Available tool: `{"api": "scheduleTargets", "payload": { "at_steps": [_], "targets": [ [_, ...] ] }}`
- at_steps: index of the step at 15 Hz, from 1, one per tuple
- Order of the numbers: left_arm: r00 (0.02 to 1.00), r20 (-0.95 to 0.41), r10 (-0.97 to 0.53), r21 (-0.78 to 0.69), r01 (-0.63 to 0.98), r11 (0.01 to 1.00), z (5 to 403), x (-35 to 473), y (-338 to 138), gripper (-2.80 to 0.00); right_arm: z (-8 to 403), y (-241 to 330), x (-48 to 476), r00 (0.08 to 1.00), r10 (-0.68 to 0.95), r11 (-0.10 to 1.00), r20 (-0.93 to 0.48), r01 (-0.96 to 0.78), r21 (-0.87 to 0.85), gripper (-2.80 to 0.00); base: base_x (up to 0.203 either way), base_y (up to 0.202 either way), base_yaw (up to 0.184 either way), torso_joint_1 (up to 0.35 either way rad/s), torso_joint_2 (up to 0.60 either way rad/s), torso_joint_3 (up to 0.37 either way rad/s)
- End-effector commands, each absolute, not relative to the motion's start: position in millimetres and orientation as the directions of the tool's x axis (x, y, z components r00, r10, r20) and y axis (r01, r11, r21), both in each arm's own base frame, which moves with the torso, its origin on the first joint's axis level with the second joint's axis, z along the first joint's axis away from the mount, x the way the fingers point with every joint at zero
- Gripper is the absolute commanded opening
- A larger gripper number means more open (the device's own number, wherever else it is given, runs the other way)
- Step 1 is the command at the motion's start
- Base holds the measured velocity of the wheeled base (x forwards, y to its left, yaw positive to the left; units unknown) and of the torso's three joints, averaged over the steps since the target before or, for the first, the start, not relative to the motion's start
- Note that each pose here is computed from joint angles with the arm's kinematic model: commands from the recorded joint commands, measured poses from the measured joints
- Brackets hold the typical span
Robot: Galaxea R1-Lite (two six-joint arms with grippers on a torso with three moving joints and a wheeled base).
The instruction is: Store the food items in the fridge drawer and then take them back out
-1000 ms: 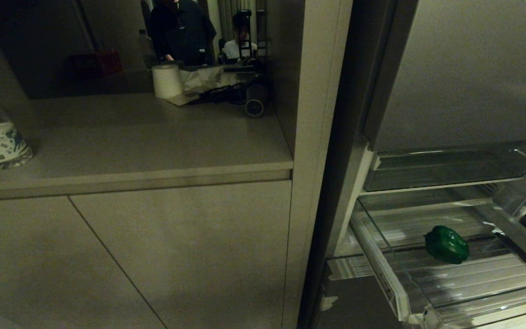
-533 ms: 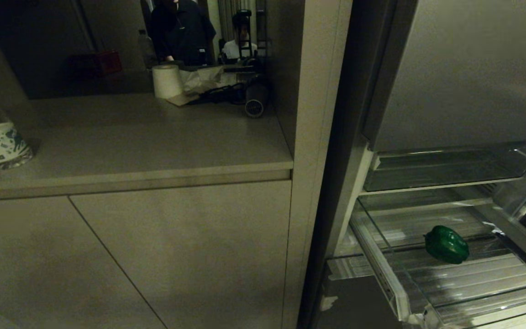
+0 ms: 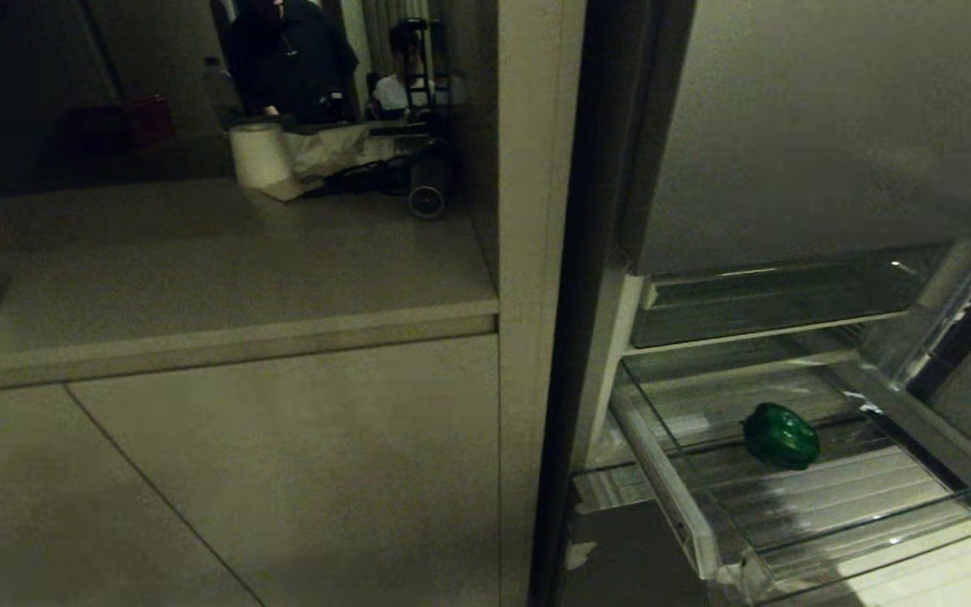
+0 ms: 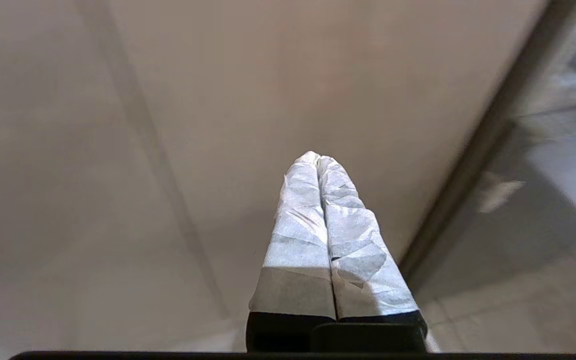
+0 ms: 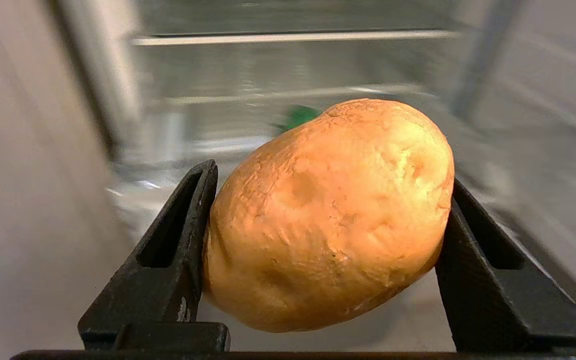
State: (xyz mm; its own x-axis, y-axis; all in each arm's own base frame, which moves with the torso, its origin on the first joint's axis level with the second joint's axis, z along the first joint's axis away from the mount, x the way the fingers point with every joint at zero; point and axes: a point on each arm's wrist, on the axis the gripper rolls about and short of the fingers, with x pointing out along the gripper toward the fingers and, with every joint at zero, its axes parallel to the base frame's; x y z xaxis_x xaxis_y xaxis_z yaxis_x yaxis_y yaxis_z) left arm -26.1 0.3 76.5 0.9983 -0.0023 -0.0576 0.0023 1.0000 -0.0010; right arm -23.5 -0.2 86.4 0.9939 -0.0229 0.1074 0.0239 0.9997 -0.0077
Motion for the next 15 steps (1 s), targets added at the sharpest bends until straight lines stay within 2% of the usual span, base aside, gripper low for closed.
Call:
{"api": "scheduleTargets", "payload": {
  "at_steps": [1,15],
  "targets": [
    [0.998,-0.058,-0.002,-0.001,0.001,1.0,76.4,-26.1,0.3,-2.8,78.0,-0.3,-21.1,0.997,-0.023,1.0,0.08,0.024,-0.008,-2.8,0.006,0.006,-0.172,0.007,0.0,0.002],
    [0.998,-0.058,-0.002,-0.001,0.001,1.0,76.4,-26.1,0.3,-2.8,77.6,-0.3,-21.0,0.997,-0.025,1.0,0.075,0.024,0.004,-2.8,0.002,0.008,-0.177,0.001,0.0,0.003]
  ]
}}
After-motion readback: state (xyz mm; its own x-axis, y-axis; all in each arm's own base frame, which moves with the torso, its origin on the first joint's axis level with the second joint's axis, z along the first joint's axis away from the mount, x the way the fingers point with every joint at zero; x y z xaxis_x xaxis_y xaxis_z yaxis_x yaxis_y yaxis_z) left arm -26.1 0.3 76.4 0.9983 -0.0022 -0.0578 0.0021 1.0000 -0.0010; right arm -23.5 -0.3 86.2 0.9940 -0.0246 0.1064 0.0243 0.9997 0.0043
